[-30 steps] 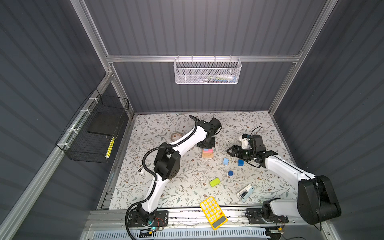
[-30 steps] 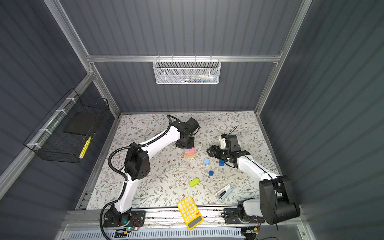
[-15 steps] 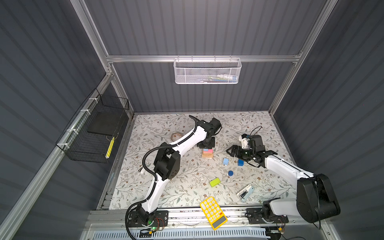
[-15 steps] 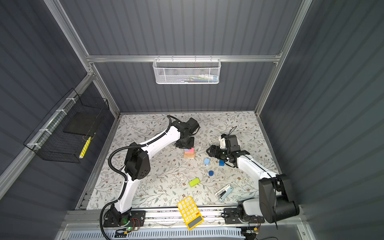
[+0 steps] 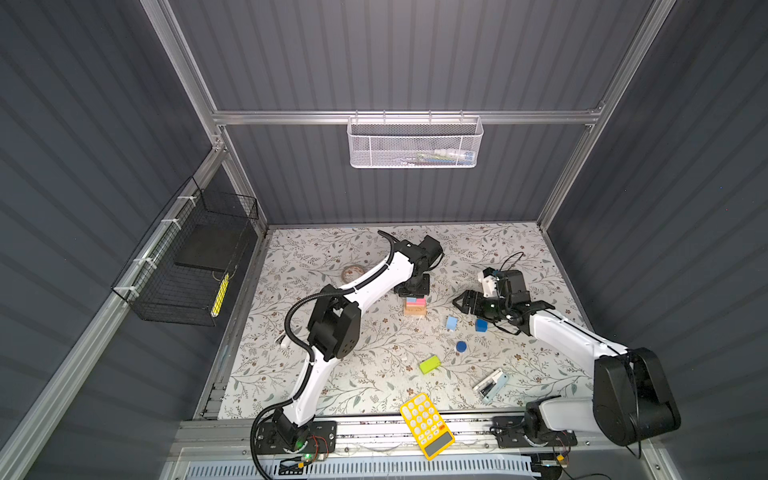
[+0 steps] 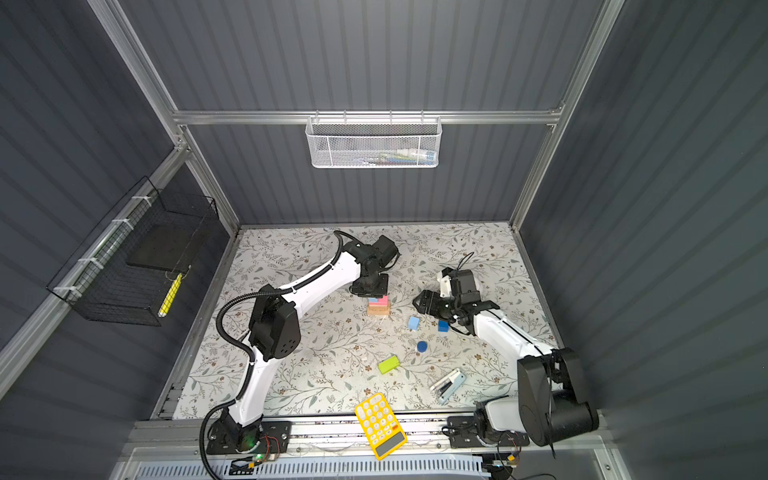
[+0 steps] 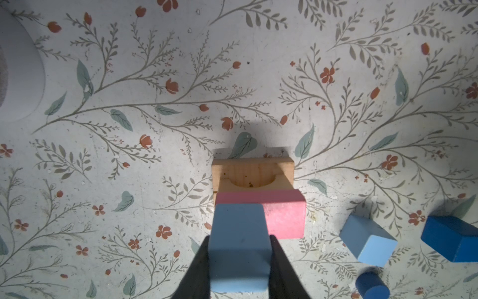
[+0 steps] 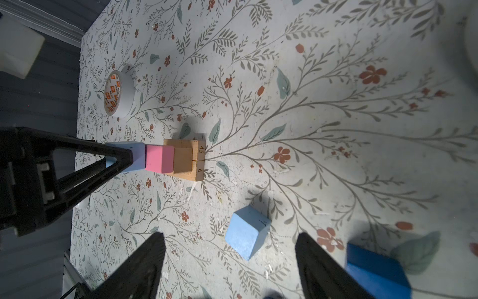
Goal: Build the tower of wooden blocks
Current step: 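Lower the light blue cube onto the pink block with the left gripper, then open the left gripper and raise it away from the stack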
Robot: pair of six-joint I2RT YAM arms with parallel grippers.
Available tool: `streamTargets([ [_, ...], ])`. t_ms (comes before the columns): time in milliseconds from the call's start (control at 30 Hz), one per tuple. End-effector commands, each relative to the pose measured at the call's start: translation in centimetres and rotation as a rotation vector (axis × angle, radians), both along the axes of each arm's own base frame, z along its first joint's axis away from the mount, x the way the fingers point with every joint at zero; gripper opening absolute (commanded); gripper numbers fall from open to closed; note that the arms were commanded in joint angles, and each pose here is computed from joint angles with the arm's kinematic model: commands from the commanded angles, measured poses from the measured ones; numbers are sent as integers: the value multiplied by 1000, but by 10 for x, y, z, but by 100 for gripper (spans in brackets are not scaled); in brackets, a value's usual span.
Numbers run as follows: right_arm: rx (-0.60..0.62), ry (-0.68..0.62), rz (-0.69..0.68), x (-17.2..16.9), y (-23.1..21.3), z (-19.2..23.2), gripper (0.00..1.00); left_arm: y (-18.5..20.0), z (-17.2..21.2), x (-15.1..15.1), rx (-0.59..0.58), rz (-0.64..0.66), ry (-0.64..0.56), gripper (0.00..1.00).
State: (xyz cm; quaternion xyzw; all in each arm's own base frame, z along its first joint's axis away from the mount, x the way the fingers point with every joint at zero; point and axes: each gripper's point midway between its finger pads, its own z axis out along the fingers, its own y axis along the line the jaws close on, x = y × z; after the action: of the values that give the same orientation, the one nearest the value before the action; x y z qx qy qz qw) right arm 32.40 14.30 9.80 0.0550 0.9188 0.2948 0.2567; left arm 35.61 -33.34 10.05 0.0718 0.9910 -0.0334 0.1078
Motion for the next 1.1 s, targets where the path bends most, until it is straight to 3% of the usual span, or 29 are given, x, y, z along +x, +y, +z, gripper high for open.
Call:
streamTargets([
  [0,7,23,-4,-2,-1,-7,81,0,0,-4,11,12,13,29],
  [233,6,26,-3,-3,-1,-8,81,0,-1,-4,7,10,17,37],
  [700,7,30,-5,-3,-1,-9,81,0,0,-4,9,11,13,41],
  [1067,6,39,-17,-4,-2,-6,79,0,26,8,-5,-2,-80,58],
])
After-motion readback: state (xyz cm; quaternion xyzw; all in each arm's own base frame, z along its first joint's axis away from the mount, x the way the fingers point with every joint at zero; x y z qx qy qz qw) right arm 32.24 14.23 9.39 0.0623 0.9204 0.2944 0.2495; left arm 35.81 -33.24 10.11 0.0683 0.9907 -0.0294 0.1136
